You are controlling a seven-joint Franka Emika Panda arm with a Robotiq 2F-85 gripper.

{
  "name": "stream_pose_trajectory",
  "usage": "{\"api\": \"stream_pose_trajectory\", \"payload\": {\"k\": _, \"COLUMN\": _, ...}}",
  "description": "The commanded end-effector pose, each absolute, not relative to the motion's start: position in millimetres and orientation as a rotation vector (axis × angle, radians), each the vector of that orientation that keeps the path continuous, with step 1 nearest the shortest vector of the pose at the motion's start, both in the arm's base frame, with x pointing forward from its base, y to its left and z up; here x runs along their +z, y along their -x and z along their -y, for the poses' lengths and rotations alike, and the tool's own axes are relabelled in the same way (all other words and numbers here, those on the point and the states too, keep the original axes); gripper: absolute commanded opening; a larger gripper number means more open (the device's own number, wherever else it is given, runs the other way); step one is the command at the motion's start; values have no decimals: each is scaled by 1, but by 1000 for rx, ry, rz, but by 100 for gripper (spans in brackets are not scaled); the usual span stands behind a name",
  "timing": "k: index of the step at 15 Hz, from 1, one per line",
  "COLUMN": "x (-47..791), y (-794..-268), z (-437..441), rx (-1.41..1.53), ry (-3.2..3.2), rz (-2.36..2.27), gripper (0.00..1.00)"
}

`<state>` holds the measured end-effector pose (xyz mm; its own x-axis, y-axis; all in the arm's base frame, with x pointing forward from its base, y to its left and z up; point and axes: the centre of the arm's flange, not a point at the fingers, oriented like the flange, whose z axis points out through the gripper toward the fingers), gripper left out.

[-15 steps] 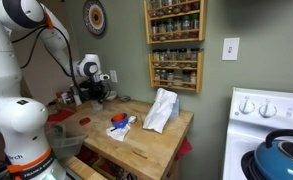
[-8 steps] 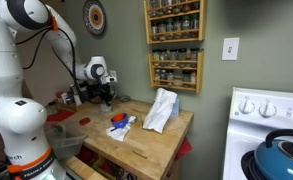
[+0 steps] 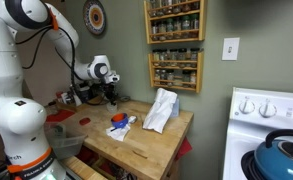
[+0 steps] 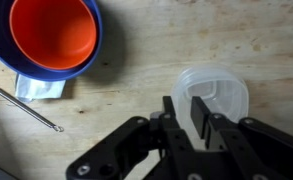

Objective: Stack up the transparent bowl and put a lid on them

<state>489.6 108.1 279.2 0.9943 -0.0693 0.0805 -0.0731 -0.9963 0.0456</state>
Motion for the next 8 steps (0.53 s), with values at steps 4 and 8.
{"api": "stream_pose_trajectory", "payload": {"k": 4, "x": 331, "y": -463, "z": -119, "rx": 159, "ry": -3139, "rz": 200, "gripper": 81}}
{"api": "stream_pose_trajectory", "payload": {"k": 8, "x": 334, "y": -429, "z": -158, "rx": -35, "ry": -3300, "rz": 136, "gripper": 100}}
